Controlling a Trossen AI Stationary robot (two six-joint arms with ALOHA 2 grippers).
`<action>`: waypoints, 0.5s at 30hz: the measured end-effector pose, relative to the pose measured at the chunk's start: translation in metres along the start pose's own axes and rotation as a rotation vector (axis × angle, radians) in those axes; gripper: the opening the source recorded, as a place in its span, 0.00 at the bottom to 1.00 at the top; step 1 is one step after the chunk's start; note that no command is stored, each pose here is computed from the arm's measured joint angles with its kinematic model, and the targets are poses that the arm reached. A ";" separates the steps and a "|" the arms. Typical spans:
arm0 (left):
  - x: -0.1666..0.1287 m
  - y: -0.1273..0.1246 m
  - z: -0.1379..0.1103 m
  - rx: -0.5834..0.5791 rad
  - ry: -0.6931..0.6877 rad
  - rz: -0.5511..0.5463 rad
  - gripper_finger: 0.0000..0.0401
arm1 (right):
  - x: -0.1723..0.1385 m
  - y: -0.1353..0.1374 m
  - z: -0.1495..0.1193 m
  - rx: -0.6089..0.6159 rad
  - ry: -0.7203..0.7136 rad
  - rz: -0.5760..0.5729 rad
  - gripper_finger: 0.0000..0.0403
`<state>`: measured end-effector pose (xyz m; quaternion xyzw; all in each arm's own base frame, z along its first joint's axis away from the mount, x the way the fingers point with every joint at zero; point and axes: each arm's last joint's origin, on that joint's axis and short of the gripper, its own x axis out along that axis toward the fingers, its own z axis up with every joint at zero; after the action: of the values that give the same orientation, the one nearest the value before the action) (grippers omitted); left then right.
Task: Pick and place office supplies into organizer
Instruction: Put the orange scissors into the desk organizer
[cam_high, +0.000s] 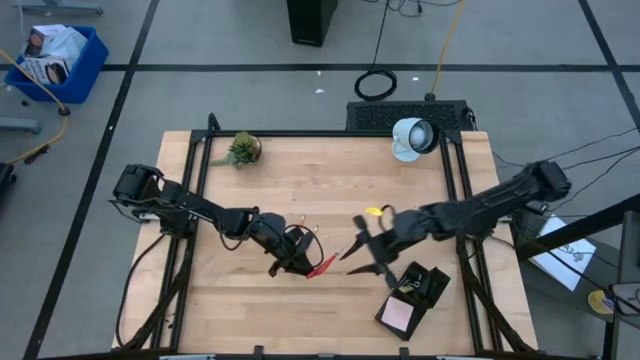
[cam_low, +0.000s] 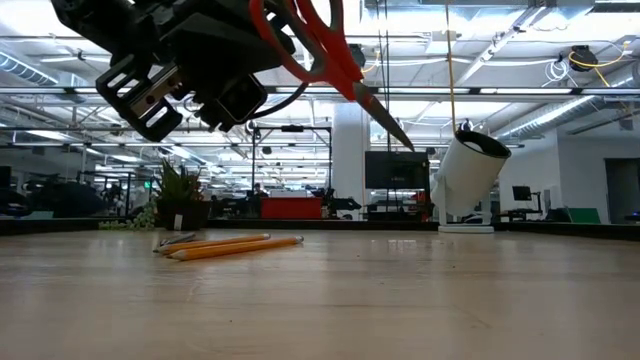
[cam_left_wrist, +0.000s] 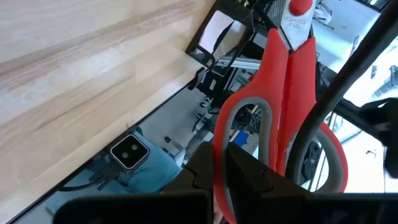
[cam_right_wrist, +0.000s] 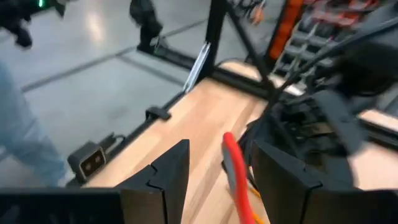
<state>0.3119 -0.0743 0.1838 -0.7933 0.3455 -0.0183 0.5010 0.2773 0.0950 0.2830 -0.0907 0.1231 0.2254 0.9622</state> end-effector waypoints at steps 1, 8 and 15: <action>0.000 0.000 0.000 0.000 0.000 0.000 0.04 | 0.007 -0.002 0.001 -0.009 0.022 0.020 0.40; 0.000 0.000 0.000 0.000 0.000 0.000 0.04 | 0.042 -0.005 0.007 -0.061 0.087 0.112 0.39; 0.000 0.000 0.000 0.001 -0.001 0.000 0.03 | 0.043 -0.014 0.009 -0.100 0.086 0.085 0.40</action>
<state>0.3119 -0.0741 0.1838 -0.7931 0.3452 -0.0183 0.5015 0.3230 0.1027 0.2816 -0.1428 0.1567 0.2678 0.9399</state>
